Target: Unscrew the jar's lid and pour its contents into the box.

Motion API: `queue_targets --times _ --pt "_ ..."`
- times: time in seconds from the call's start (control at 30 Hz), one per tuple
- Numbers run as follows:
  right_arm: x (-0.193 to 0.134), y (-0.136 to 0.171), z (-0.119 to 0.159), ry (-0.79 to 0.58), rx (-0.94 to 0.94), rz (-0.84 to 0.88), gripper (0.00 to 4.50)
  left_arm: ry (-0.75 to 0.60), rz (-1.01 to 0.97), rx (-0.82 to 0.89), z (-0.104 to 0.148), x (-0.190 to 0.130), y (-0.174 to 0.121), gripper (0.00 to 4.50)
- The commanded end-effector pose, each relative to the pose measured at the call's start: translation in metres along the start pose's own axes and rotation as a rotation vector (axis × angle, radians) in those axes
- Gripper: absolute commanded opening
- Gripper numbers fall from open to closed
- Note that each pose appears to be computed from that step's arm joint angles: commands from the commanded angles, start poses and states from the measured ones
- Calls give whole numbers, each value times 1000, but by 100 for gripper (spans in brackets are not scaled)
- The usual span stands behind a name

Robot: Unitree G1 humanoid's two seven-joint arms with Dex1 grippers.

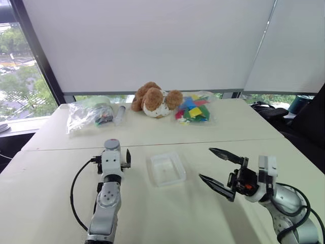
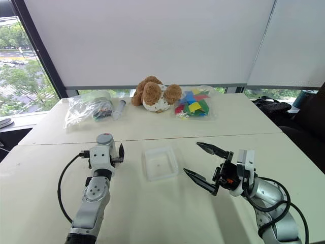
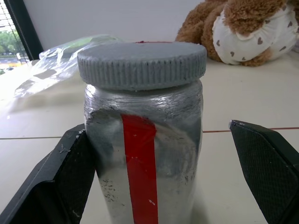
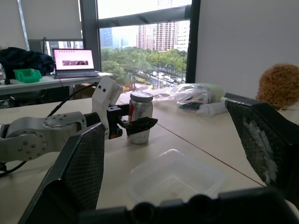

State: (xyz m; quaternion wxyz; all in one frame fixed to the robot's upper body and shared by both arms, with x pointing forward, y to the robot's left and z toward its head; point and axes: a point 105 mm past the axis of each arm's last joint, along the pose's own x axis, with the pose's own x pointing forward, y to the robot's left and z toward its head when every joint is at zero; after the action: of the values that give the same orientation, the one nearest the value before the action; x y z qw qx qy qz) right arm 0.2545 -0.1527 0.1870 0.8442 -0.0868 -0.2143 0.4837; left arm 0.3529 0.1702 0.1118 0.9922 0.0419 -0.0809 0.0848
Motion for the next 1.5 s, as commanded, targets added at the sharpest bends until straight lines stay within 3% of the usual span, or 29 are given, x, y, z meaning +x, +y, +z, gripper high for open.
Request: queue_targets --times 0.03,0.13,0.27,0.4,0.53,0.6,0.87,1.13,1.5 --pt "7 -2 12 -34 -29 2 450 -48 14 -12 9 3 3 369" --pt "8 -6 12 -31 -31 -9 450 -41 36 -19 6 5 8 226" --pt "7 -11 13 -29 -37 -32 450 -26 51 -39 2 4 14 224" --pt "5 -10 14 -27 -44 -39 450 -101 -9 -147 17 4 23 224" --pt "2 -12 22 -15 -57 -34 450 -236 -372 -250 57 -4 23 224" --pt "4 -9 27 2 -41 2 450 -236 -619 -263 72 -14 18 224" --pt "66 13 58 8 206 185 450 -29 -1275 -160 91 -55 -12 224" --pt "119 26 47 87 260 228 450 -88 -1411 -124 100 -60 -51 224" --pt "137 27 33 141 250 257 450 -107 -1462 -124 97 -70 -68 224"
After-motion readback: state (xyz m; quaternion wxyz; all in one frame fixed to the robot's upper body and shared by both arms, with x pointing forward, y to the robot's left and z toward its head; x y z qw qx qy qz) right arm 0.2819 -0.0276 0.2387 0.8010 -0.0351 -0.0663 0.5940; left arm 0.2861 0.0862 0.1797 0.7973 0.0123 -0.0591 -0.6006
